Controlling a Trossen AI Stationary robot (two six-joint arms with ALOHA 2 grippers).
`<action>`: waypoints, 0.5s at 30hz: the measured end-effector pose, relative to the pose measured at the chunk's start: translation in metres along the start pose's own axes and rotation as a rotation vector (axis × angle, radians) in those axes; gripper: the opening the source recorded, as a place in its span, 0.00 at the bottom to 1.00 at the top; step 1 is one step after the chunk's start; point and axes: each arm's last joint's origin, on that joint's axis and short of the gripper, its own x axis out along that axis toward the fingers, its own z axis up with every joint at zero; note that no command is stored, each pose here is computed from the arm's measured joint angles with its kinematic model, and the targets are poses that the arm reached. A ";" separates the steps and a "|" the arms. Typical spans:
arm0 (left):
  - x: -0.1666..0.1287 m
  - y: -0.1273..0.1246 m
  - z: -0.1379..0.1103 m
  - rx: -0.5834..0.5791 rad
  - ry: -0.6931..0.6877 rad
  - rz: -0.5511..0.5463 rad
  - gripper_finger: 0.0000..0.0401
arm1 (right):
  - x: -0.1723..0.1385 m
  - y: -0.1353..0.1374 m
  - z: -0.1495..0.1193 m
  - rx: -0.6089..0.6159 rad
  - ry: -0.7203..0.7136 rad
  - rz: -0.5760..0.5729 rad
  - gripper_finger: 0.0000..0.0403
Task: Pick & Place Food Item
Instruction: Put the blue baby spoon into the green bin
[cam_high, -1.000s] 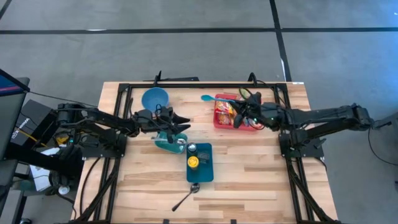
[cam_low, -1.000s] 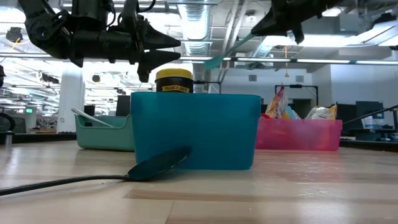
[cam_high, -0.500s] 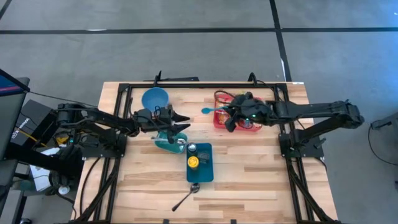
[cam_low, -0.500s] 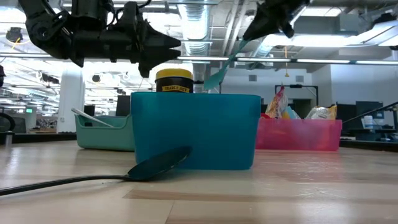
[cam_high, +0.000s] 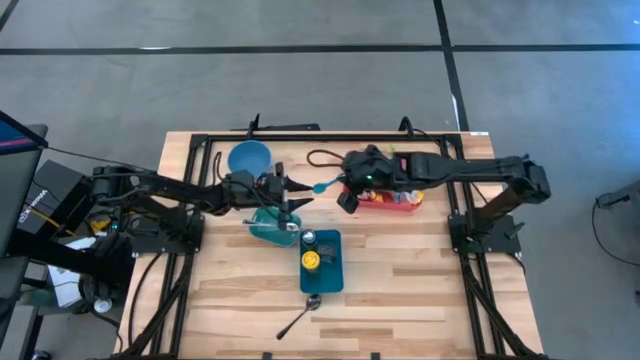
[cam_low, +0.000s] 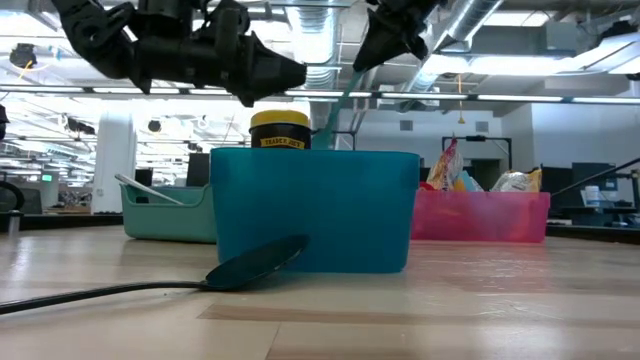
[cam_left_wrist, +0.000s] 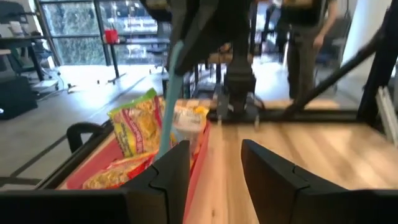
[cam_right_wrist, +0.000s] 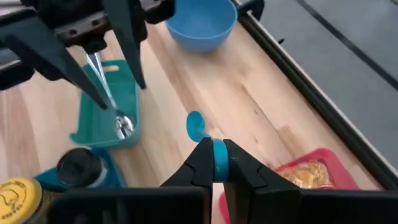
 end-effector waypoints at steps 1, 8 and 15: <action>0.001 0.000 0.000 0.013 0.017 -0.001 0.34 | 0.001 0.002 0.004 -0.005 0.005 0.000 0.02; 0.002 0.002 -0.001 0.037 0.040 0.005 0.35 | 0.007 0.016 0.014 -0.097 0.058 0.064 0.02; 0.001 0.001 -0.006 0.024 0.090 -0.022 0.36 | 0.009 0.032 0.018 -0.183 0.067 0.105 0.02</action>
